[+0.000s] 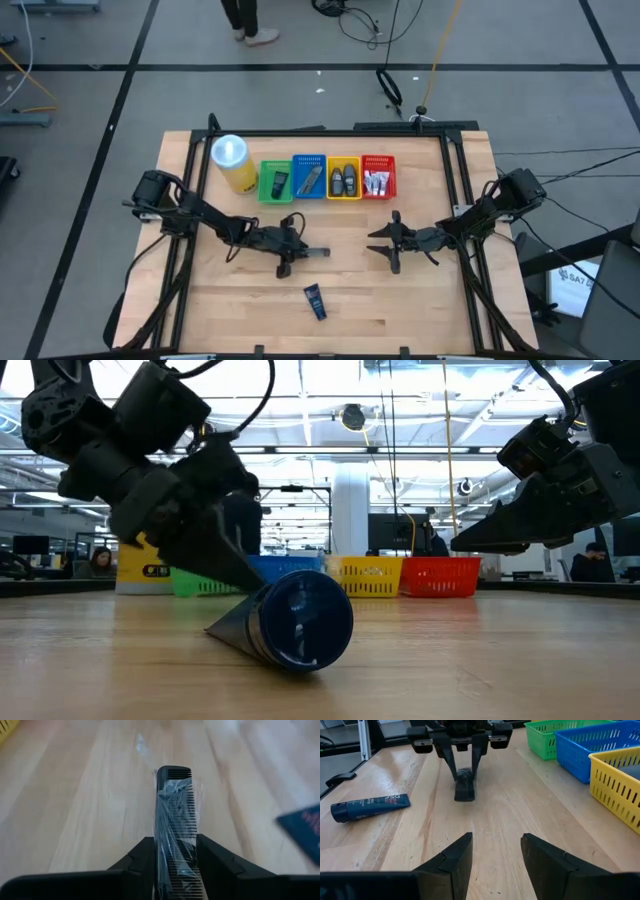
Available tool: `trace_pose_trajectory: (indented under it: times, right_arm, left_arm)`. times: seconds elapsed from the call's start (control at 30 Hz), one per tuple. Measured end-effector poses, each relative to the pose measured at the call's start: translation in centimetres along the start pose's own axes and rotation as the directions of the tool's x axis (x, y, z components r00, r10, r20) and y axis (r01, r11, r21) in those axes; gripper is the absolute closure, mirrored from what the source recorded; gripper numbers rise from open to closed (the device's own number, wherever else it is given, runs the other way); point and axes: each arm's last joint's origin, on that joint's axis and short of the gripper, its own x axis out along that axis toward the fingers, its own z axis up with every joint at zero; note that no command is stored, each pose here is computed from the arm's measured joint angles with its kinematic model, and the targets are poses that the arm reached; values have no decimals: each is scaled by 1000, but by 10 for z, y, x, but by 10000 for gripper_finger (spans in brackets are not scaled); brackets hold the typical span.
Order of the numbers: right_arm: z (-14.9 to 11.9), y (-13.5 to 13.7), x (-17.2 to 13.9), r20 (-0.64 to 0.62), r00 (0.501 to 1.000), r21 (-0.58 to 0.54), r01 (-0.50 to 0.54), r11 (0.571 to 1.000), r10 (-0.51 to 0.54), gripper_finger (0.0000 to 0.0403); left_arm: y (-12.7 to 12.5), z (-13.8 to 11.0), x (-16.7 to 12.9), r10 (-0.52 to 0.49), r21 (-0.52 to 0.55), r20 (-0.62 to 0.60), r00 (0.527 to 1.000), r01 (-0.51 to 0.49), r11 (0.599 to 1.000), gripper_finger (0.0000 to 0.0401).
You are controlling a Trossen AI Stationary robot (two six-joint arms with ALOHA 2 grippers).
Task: Pick & Place Travel size toiletries
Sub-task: Put the hair comb into the blue basket, then put the shave cream into the green basket
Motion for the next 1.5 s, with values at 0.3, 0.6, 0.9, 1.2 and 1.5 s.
trace_pose_trajectory:
  times: [0.3,0.6,0.9,1.2,1.5]
  right_arm:
    - [0,0,0,0,1000,0,1,1000,-1,243]
    - [0,0,0,0,1000,0,0,1000,0,243]
    - [0,0,0,0,1000,1,0,1000,0,243]
    - [0,0,0,-1,1000,1,-2,1000,2,243]
    - [0,0,0,-2,1000,0,-2,1000,2,243]
  left_arm:
    - [-1,20,-3,180,-76,235,955,-167,983,287]
    - [53,54,-10,672,-367,349,653,-565,739,288]
    - [119,78,-6,758,-408,174,628,-655,636,254]
    - [129,68,-5,756,-494,56,652,-640,589,182]
    - [120,83,-11,638,-458,145,756,-520,721,169]
